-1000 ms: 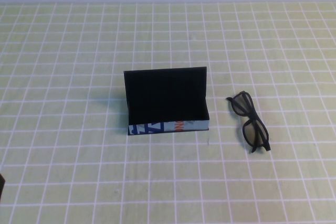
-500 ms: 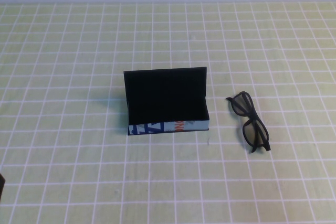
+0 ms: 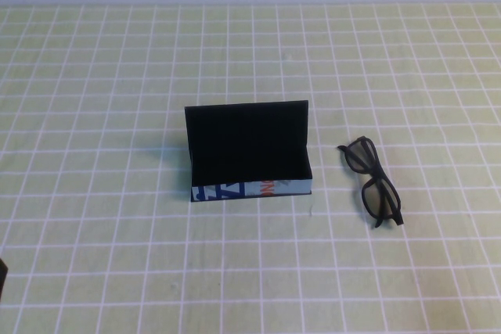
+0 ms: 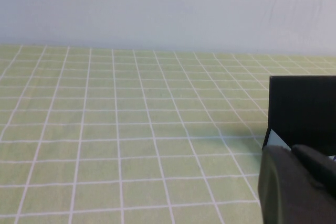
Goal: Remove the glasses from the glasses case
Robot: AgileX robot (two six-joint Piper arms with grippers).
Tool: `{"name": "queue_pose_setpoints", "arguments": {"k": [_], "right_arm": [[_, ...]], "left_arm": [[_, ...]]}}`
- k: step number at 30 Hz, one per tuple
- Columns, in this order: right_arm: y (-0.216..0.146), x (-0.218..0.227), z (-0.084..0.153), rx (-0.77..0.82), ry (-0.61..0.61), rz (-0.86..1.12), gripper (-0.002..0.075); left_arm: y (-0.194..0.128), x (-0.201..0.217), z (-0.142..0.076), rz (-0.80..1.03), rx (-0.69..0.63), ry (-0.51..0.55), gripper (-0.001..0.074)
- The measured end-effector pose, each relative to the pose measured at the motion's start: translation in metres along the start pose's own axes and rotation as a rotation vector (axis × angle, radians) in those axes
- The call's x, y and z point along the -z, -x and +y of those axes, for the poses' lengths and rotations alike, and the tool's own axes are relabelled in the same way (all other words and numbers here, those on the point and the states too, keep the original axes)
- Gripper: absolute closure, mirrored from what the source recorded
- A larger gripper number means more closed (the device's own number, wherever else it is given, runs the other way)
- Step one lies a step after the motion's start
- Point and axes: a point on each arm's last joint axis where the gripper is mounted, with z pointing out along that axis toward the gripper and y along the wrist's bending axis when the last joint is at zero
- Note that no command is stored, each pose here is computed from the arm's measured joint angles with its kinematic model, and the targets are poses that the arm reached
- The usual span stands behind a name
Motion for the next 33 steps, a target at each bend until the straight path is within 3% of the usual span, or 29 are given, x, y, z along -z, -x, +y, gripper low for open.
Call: {"name": "queue_pose_setpoints", "arguments": {"k": [11, 33], "right_arm": [[-0.017, 0.002, 0.002, -0.017, 0.019, 0.188, 0.0742], [-0.018, 0.002, 0.002, -0.020, 0.021, 0.197, 0.0743]], "left_arm": [[0.000, 0.000, 0.000, 0.000, 0.000, 0.000, 0.0739], [0.000, 0.000, 0.000, 0.000, 0.000, 0.000, 0.0739]]}}
